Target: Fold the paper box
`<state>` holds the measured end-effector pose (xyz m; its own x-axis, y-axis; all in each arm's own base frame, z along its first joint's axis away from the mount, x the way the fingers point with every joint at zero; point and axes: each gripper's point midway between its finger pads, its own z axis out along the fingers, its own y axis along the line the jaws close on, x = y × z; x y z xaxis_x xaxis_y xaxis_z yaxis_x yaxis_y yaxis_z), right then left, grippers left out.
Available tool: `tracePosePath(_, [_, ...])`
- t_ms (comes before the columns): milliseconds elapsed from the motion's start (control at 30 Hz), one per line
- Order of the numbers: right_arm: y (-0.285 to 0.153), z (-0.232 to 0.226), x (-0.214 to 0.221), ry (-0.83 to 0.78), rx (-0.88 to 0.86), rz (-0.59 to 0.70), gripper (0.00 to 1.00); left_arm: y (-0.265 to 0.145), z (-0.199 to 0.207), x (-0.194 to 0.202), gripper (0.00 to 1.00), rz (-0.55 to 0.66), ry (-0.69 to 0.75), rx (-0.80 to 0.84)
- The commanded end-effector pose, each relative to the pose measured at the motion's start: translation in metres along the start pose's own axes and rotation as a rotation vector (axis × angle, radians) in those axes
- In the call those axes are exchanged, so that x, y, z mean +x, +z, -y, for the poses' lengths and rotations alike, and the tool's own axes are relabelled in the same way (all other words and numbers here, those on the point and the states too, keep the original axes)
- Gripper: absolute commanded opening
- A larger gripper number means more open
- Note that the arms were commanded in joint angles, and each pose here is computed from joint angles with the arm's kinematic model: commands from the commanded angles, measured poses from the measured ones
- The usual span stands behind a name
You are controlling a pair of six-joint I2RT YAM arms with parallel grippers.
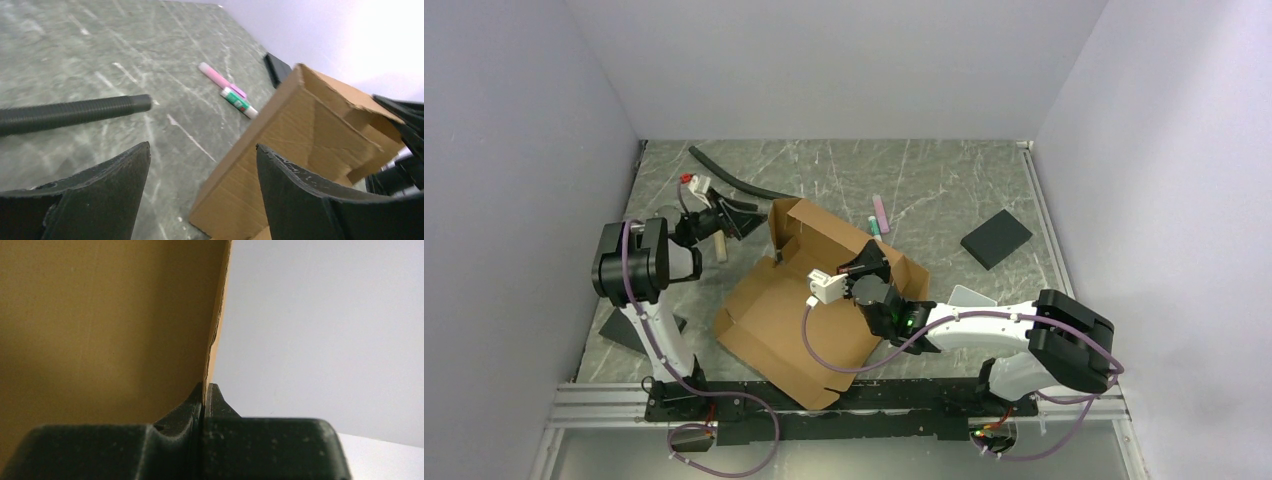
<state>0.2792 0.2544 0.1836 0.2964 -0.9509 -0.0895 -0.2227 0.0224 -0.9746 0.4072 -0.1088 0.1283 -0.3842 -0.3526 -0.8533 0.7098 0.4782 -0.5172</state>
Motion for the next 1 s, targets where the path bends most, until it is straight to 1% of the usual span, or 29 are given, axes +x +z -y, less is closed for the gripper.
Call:
tracePosePath(0, [0.000, -0.025, -0.010, -0.045, -0.083, 0.060, 0.00, 0.007, 0.039, -0.005, 0.83, -0.034, 0.170, 0.176])
tracePosePath(233, [0.001, -0.026, -0.012, -0.041, -0.086, 0.061, 0.00, 0.019, 0.048, 0.021, 0.82, -0.129, 0.069, 0.271])
tracePosePath(533, [0.002, -0.025, -0.012, -0.036, -0.087, 0.063, 0.00, 0.019, 0.069, 0.032, 0.81, -0.143, 0.064, 0.292])
tracePosePath(667, [0.001, -0.027, -0.013, -0.036, -0.098, 0.065, 0.00, 0.019, 0.073, 0.036, 0.81, -0.123, 0.081, 0.269])
tracePosePath(800, [0.001, -0.028, -0.013, -0.030, -0.107, 0.066, 0.00, 0.015, 0.069, 0.037, 0.81, -0.067, 0.118, 0.186])
tracePosePath(967, [0.001, -0.029, -0.013, -0.028, -0.112, 0.068, 0.00, 0.018, 0.072, 0.052, 0.78, -0.085, 0.157, 0.132])
